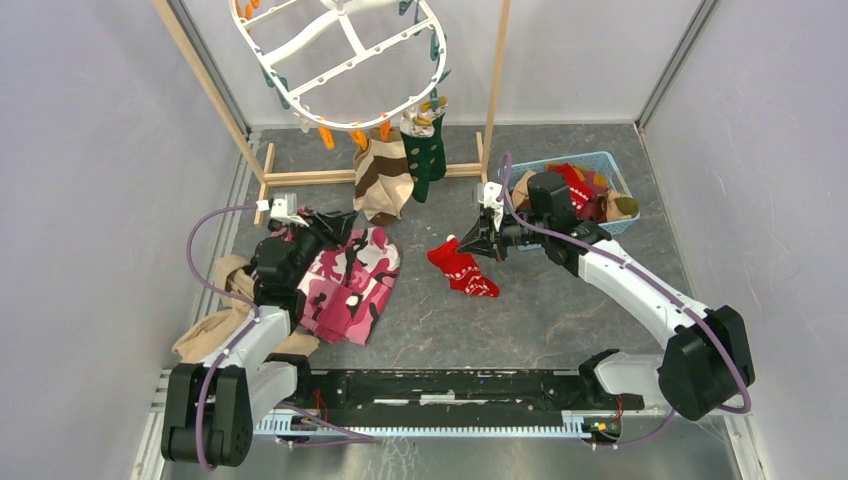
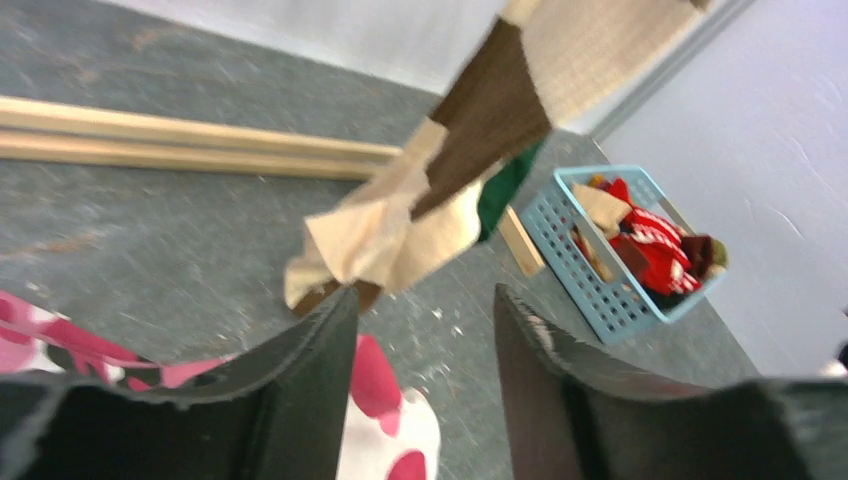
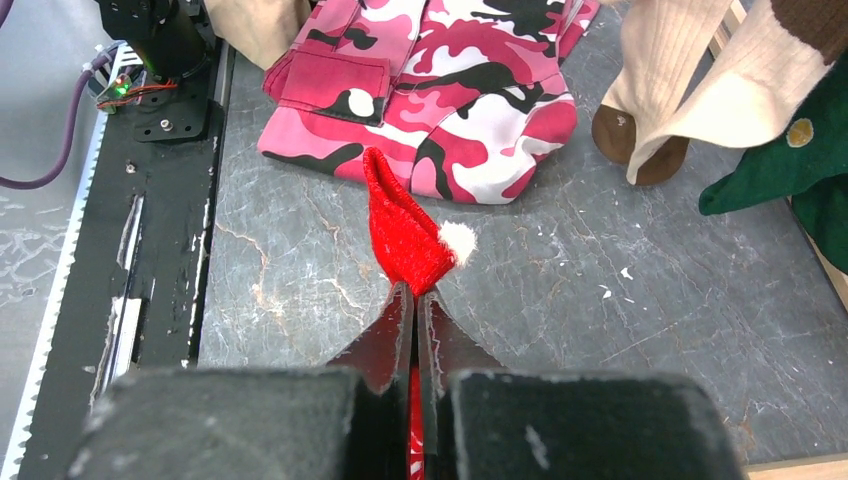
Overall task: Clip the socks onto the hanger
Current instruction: Adjust the sock on the hanger.
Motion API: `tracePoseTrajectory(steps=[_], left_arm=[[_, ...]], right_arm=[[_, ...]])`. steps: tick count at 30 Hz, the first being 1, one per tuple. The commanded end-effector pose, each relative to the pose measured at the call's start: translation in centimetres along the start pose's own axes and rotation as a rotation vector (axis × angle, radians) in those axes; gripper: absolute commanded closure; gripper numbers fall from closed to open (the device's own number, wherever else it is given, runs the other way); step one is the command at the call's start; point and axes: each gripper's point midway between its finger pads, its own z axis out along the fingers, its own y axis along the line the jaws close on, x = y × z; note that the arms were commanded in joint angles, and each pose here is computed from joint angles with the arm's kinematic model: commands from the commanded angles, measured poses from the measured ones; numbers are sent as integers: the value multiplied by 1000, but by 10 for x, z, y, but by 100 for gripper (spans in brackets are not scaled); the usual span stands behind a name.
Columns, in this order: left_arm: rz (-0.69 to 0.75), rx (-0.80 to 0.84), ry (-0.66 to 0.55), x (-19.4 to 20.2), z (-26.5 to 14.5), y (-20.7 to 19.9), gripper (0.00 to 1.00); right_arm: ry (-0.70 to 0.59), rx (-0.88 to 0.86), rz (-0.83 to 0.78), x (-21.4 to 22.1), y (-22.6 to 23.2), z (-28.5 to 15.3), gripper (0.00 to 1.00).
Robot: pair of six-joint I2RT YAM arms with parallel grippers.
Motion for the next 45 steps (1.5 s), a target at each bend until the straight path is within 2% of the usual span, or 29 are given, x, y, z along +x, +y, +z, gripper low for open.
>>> tracePoseTrajectory(steps=[1, 2, 6, 9, 12, 16, 23, 28, 40, 45], left_arm=[[58, -46, -249, -58, 8, 4, 46], [54, -90, -274, -63, 7, 11, 50], [61, -222, -320, -74, 1, 32, 52], [74, -241, -306, -76, 6, 36, 60], [75, -174, -257, -73, 26, 28, 69], [65, -1, -198, -65, 55, 1, 74], [89, 113, -85, -20, 91, -39, 75], [62, 158, -63, 0, 97, -58, 75], [-7, 211, -66, 13, 91, -75, 75], [-46, 191, -76, 15, 79, -71, 71]], right_arm=[[-43, -10, -65, -24, -1, -3, 100], [-44, -11, -67, -24, -1, -3, 100], [-45, -14, -66, -25, -1, -3, 100], [-48, -25, -66, -28, 1, -1, 100], [-48, -29, -74, -34, 0, 3, 100], [-62, 0, -116, -57, -8, 6, 100], [-158, 88, -114, -118, -32, 15, 100], [-181, 142, -36, -138, -42, 25, 100], [-226, 154, -2, -176, -44, 56, 100], [-216, 174, 7, -183, -49, 62, 100]])
